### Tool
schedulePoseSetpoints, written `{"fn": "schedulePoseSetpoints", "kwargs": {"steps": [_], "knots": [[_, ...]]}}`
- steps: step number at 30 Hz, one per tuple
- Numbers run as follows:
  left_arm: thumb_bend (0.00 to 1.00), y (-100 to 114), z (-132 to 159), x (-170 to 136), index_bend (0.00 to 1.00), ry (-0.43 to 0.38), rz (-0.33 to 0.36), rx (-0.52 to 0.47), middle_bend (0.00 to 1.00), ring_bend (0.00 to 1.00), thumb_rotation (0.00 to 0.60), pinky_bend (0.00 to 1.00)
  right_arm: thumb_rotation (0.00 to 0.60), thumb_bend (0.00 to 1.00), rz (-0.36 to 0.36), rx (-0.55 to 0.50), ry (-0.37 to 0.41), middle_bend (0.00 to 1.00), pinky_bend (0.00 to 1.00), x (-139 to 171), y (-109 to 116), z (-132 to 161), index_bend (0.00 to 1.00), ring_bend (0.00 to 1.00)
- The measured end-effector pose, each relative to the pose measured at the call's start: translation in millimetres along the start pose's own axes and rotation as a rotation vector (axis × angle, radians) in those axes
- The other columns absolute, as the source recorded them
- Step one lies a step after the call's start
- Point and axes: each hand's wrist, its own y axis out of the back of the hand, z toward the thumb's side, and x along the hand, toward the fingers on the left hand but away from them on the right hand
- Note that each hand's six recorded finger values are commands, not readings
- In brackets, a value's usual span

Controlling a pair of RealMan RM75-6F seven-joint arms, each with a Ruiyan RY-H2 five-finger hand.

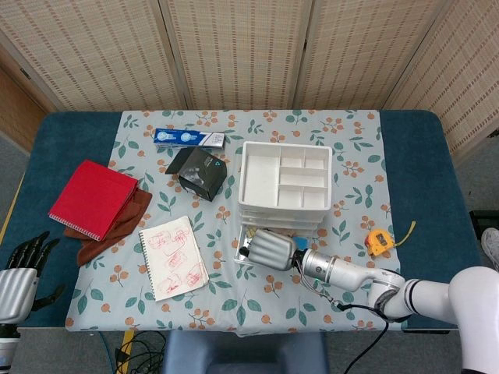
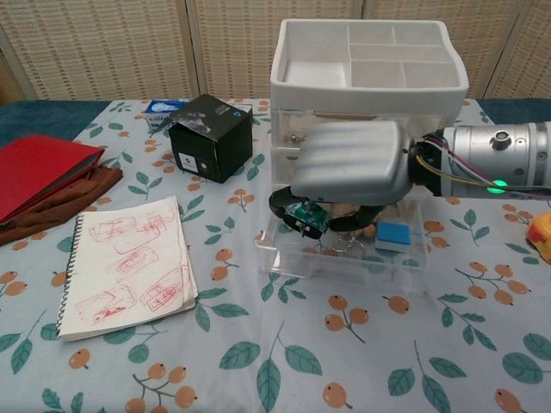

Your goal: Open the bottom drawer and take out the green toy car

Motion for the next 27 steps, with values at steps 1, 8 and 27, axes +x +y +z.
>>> {"fn": "schedulePoseSetpoints", "kwargs": {"steps": [1,8,27], "knots": [[0.23,0.1,0.7,0.1,0.12,-0.002,0.0,0.0,0.05,0.07,0.6,0.09,0.6,0.44,-0.011,-0.003,-0.001,0.87,1.0,4.0,3.6,0.6,0.47,1.0],[0.23,2.0,6.2,0.1,0.12,-0.014,0.004,0.001,0.05,0.07,0.6,0.09,0.6,0.44,-0.065,-0.023,0.052,0.87,1.0,33.6,20.0,22.2,0.47,1.0],[0.23,1.4,7.6,-2.1,0.12,-0.014,-0.001,0.001,0.05,0.07,0.6,0.09,0.6,0.44,0.071,-0.02,0.154,0.85,1.0,39.4,-23.5,59.8,0.39,1.0]]}}
